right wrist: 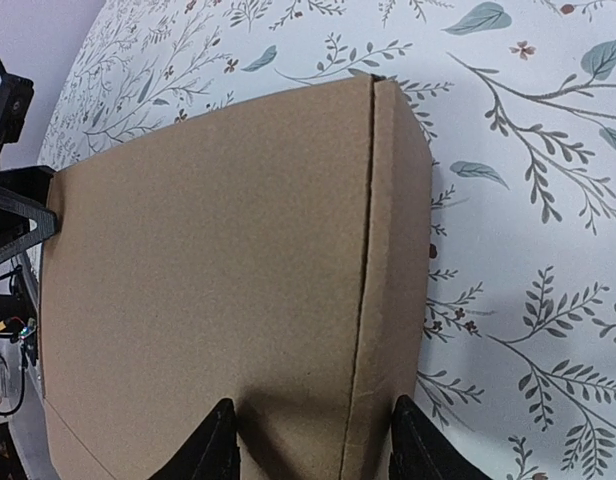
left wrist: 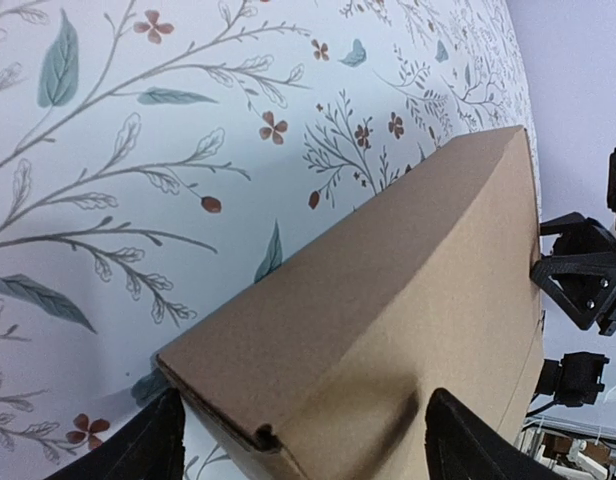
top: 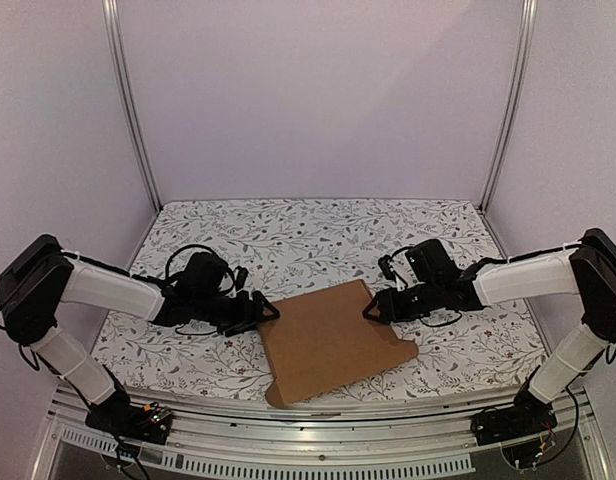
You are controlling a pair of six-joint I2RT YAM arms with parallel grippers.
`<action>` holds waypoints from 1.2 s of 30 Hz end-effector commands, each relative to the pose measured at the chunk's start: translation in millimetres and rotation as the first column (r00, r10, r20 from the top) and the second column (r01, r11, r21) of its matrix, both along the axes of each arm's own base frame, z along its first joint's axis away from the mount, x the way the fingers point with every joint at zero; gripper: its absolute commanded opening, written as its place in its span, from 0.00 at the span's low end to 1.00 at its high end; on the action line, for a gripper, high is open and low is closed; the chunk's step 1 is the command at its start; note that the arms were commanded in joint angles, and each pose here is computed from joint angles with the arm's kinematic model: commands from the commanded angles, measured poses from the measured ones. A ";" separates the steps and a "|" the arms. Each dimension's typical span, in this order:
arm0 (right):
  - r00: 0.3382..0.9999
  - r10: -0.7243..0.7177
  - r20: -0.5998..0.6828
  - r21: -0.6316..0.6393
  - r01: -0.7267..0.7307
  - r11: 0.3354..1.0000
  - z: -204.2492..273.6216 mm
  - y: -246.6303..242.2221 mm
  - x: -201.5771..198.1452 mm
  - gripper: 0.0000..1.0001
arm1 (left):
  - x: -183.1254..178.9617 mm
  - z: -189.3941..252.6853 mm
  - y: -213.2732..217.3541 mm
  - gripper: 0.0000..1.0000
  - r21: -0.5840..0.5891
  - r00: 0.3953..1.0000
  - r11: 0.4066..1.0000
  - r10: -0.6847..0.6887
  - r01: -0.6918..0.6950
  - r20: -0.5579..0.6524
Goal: Fold the paper box
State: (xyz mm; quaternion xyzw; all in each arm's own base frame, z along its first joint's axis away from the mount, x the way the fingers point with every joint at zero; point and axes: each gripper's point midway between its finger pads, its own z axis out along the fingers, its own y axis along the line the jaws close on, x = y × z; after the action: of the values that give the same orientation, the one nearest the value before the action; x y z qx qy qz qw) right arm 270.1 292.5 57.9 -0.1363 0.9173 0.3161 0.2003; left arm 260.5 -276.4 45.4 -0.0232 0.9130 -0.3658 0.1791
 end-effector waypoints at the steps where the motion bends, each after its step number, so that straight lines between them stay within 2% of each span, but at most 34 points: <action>1: 0.993 -0.104 -0.054 -0.073 0.100 0.992 -26.7 -16.1 -22.1 0.49 | 17.0 18.8 -12.2 0.81 -0.041 0.998 0.998 -0.047 0.049 0.051; 6: 0.978 -0.207 -0.023 -0.056 0.206 0.977 -25.8 -23.6 -24.0 0.51 | 31.9 23.2 -16.3 0.81 -0.029 0.996 0.998 -0.055 0.057 0.072; 12: 0.960 -0.281 -0.006 -0.044 0.280 0.959 -21.8 -32.3 -25.8 0.58 | 47.7 16.4 -12.1 0.78 -0.020 0.996 0.998 -0.063 0.064 0.058; 16: 0.956 -0.294 0.027 -0.047 0.295 0.954 -11.3 -37.7 -23.3 0.64 | 40.5 17.6 -1.0 0.78 0.020 0.996 0.998 -0.066 0.065 0.058; 22: 0.964 -0.262 0.045 -0.077 0.265 0.961 -5.6 -39.7 -23.2 0.66 | 15.7 15.4 25.4 0.80 0.103 0.998 0.993 -0.060 0.057 0.032; 30: 0.964 -0.265 0.005 -0.033 0.265 0.964 -0.5 -42.3 -23.0 0.57 | -16.1 15.3 30.7 0.80 0.054 0.998 0.997 -0.061 0.061 0.004; 36: 0.967 -0.255 -0.015 0.023 0.255 0.967 8.2 -39.0 -26.1 0.48 | -19.8 13.5 24.4 0.80 0.029 0.997 0.997 -0.077 0.076 0.013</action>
State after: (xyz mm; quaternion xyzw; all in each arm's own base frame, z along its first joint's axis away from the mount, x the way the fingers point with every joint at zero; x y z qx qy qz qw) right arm 251.8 255.7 65.0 -0.0133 0.9248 0.2885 0.2478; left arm 244.3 -246.4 58.3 0.0132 0.9224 -0.3457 0.1717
